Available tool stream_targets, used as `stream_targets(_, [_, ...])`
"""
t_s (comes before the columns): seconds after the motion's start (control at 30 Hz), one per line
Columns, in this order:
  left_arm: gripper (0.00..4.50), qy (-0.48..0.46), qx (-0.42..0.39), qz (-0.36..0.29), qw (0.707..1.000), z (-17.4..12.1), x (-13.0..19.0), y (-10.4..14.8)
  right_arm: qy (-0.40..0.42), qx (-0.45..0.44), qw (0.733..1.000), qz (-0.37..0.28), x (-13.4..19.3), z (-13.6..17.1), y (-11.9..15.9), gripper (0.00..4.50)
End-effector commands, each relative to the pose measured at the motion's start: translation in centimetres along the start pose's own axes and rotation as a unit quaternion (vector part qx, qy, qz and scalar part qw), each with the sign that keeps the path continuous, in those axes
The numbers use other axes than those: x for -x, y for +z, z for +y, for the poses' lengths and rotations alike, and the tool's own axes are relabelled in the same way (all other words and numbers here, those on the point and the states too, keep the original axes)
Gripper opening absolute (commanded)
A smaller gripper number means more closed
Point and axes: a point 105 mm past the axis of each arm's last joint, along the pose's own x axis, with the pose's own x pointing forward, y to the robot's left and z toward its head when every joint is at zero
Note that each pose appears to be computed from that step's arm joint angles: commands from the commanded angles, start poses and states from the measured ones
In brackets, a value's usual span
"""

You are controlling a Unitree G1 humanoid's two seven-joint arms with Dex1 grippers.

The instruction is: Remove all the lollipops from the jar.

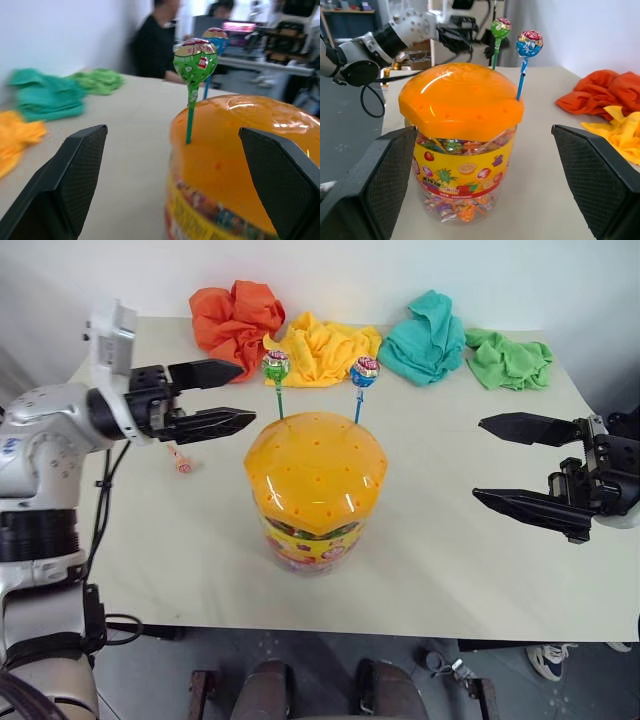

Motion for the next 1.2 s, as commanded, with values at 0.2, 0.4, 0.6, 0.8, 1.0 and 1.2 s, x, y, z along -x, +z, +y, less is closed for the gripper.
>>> stream_targets(0.2, [4.47,-0.067,-0.034,-0.031,0.997,1.2,-2.9,1.5,-0.030,0.037,0.999,-0.019,0.5,1.4,1.7,4.50])
stream_targets(0.4, [3.57,-0.097,-0.045,-0.041,0.993,1.2,-3.4,1.9,-0.054,0.036,0.998,-0.019,0.8,1.8,2.1,4.50])
stream_targets(0.6, [1.65,-0.114,-0.039,-0.038,0.992,1.0,-3.2,2.0,-0.061,0.030,0.998,-0.017,1.0,1.9,2.0,4.50])
stream_targets(0.8, [0.01,-0.113,-0.050,-0.059,0.991,1.0,-3.5,3.1,-0.057,0.022,0.998,-0.017,0.7,2.0,1.7,4.50])
stream_targets(1.0, [0.01,-0.064,-0.073,-0.105,0.990,1.3,-3.0,6.2,-0.051,-0.005,0.999,-0.019,0.4,1.8,0.5,4.50])
stream_targets(1.2, [0.01,0.103,-0.042,-0.073,0.991,4.2,-0.7,6.2,-0.051,-0.023,0.998,-0.019,0.6,1.6,-0.2,4.50])
